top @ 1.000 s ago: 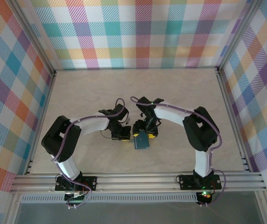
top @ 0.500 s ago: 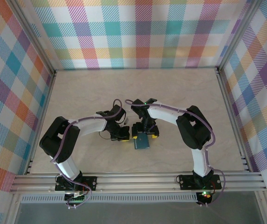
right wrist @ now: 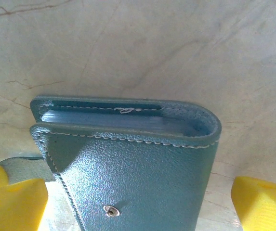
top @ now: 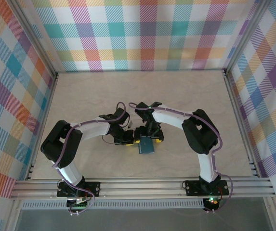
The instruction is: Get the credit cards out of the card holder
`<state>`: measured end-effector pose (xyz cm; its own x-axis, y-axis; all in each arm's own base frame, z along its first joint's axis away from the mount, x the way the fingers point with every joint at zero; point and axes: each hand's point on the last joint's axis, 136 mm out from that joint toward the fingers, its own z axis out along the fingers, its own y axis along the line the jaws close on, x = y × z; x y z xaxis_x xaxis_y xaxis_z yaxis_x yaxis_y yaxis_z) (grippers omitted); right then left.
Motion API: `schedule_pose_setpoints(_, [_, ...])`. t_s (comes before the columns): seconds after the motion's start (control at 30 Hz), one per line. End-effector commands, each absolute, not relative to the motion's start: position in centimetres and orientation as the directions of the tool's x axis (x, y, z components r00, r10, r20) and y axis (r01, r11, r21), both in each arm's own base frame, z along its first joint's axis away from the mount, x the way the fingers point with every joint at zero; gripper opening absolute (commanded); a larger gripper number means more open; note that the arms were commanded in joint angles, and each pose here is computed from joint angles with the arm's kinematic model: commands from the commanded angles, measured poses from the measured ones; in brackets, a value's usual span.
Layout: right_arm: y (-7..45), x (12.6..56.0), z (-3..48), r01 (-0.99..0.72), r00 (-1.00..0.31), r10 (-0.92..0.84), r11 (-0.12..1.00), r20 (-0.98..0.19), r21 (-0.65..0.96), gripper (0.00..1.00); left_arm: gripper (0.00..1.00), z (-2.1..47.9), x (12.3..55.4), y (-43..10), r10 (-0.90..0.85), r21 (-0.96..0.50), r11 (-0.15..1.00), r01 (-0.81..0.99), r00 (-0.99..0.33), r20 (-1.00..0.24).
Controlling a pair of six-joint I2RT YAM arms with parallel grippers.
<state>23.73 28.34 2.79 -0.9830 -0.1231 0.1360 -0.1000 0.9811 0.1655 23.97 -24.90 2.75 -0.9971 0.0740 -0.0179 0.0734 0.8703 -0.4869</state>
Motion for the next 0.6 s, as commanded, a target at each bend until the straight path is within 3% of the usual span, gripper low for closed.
schedule_pose_setpoints(0.0, [27.7,23.0,2.2,-0.1,-0.979,-0.12,0.987,0.165,0.124,0.97,0.0,3.4,23.9,-24.6,0.067,-0.501,0.863,0.071,-0.997,-0.026])
schedule_pose_setpoints(0.57, [26.8,23.5,4.4,-0.115,-0.986,-0.125,0.989,0.107,0.095,0.96,0.0,2.6,23.8,-23.9,0.069,-0.457,0.887,0.069,-0.997,-0.017])
